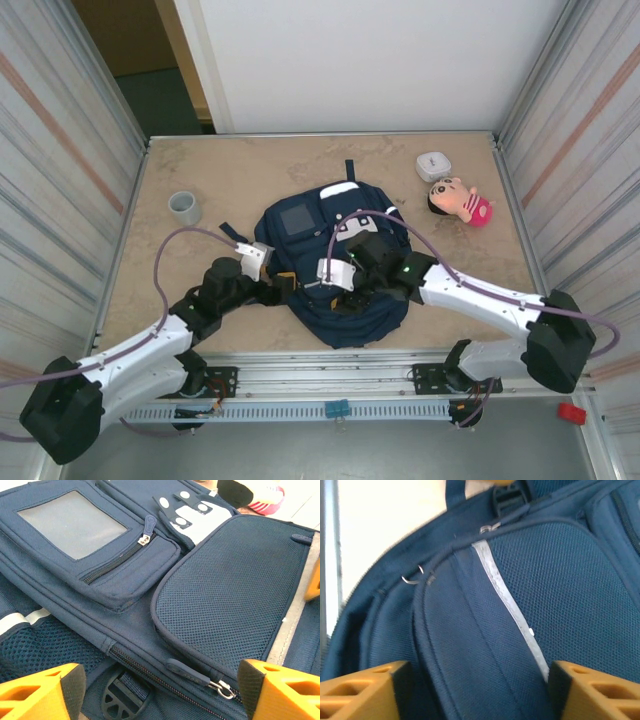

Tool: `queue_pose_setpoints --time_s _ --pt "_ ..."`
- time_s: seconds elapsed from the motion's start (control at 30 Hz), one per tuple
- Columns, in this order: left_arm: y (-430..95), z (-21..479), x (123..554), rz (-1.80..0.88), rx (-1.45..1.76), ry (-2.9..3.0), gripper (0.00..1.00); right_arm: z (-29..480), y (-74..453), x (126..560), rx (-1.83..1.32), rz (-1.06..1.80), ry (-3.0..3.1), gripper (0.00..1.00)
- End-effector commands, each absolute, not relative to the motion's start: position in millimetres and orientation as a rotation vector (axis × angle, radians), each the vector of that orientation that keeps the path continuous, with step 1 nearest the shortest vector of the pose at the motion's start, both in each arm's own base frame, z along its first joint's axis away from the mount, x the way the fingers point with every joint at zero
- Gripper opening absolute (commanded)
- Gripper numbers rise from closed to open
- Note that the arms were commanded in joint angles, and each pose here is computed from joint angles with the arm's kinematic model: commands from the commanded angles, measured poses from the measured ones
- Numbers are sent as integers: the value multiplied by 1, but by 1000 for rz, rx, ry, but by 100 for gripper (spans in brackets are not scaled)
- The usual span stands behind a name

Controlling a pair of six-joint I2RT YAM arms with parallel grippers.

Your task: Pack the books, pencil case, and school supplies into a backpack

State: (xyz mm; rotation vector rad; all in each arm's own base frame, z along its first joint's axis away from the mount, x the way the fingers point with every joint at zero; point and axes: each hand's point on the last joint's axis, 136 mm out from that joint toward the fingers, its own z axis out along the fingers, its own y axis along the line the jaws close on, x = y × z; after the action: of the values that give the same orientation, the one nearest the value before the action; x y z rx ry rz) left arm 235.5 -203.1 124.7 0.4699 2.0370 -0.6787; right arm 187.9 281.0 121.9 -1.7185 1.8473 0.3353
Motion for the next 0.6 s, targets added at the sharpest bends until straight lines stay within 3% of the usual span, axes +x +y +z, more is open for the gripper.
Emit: queue_pose_setpoints --time_s 0.0,0.1,0.2,0.37,0.57 --pt "-207 134 238 -688 505 2006 81 126 282 203 -1769 201 1773 57" --pt "-213 134 234 -690 597 1981 80 135 279 207 -1762 187 1764 21" --pt "-223 133 228 -710 720 1926 76 157 274 200 -1740 312 1763 3" --pt "-241 123 221 -767 855 1880 75 186 267 203 -1665 393 1715 0" --pt "-253 120 221 -762 952 1798 76 185 265 207 -1658 410 1738 0"
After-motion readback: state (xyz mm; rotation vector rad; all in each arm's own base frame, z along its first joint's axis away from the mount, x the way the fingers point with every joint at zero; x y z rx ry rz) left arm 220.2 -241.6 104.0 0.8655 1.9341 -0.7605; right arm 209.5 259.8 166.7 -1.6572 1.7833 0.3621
